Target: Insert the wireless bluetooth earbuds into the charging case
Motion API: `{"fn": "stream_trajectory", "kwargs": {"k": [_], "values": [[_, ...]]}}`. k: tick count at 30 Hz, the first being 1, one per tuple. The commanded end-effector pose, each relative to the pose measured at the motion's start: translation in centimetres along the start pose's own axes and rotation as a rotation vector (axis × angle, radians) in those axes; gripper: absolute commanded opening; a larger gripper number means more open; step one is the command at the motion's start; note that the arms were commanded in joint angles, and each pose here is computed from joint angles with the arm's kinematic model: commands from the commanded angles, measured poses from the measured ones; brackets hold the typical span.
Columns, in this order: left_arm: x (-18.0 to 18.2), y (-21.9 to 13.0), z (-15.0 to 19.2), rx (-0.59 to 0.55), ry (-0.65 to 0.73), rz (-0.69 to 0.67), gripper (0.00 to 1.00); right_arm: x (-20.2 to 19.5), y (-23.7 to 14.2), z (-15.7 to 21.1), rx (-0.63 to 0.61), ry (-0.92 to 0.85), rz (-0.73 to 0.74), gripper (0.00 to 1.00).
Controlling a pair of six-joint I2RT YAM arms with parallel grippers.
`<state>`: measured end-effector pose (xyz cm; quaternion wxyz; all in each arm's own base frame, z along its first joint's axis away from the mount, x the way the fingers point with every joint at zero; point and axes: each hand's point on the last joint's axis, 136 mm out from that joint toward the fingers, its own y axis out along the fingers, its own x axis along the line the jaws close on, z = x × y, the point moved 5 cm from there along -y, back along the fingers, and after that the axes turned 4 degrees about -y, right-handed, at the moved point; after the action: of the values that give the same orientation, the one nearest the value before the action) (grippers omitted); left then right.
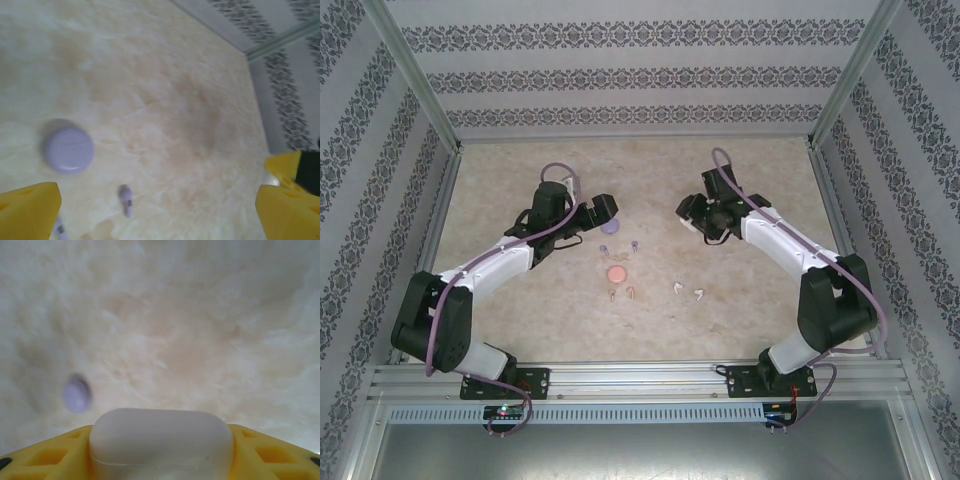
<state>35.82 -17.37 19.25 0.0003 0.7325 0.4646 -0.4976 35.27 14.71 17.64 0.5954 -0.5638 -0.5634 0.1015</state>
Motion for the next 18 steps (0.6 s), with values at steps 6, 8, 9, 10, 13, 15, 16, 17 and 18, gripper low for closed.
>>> {"fn": "stream_trajectory", "kwargs": {"k": [6,8,9,10,13,15,16,17,18], "values": [[-5.9,2.7,1.3,0.003,0.133,0.31,1.0,4.6,-1.5,-2.6,-0.071,0.343,-0.222,0.55],[-6.7,3.4,1.7,0.011,0.143,0.338,1.0,5.0,-1.4,-2.7,-0.071,0.379,-0.243,0.55],[-6.8,3.8,1.9,0.018,0.145,0.348,0.99,5.2,-1.3,-2.8,-0.07,0.39,-0.25,0.55],[-7.1,4.2,2.1,0.022,0.148,0.359,0.98,5.3,-1.3,-2.8,-0.071,0.398,-0.253,0.56],[-7.6,5.2,2.3,0.024,0.143,0.385,0.94,5.7,-1.1,-2.6,-0.064,0.418,-0.263,0.56],[-8.0,5.9,2.5,0.026,0.138,0.41,0.91,5.9,-1.0,-2.4,-0.056,0.427,-0.274,0.56],[-8.3,6.2,2.5,0.028,0.137,0.423,0.89,6.0,-0.9,-2.3,-0.05,0.428,-0.276,0.56],[-8.5,6.5,2.6,0.032,0.136,0.432,0.88,6.0,-0.9,-2.2,-0.047,0.426,-0.277,0.56],[-8.8,6.7,2.6,0.033,0.137,0.441,0.86,6.1,-0.9,-2.1,-0.048,0.426,-0.279,0.56]]}}
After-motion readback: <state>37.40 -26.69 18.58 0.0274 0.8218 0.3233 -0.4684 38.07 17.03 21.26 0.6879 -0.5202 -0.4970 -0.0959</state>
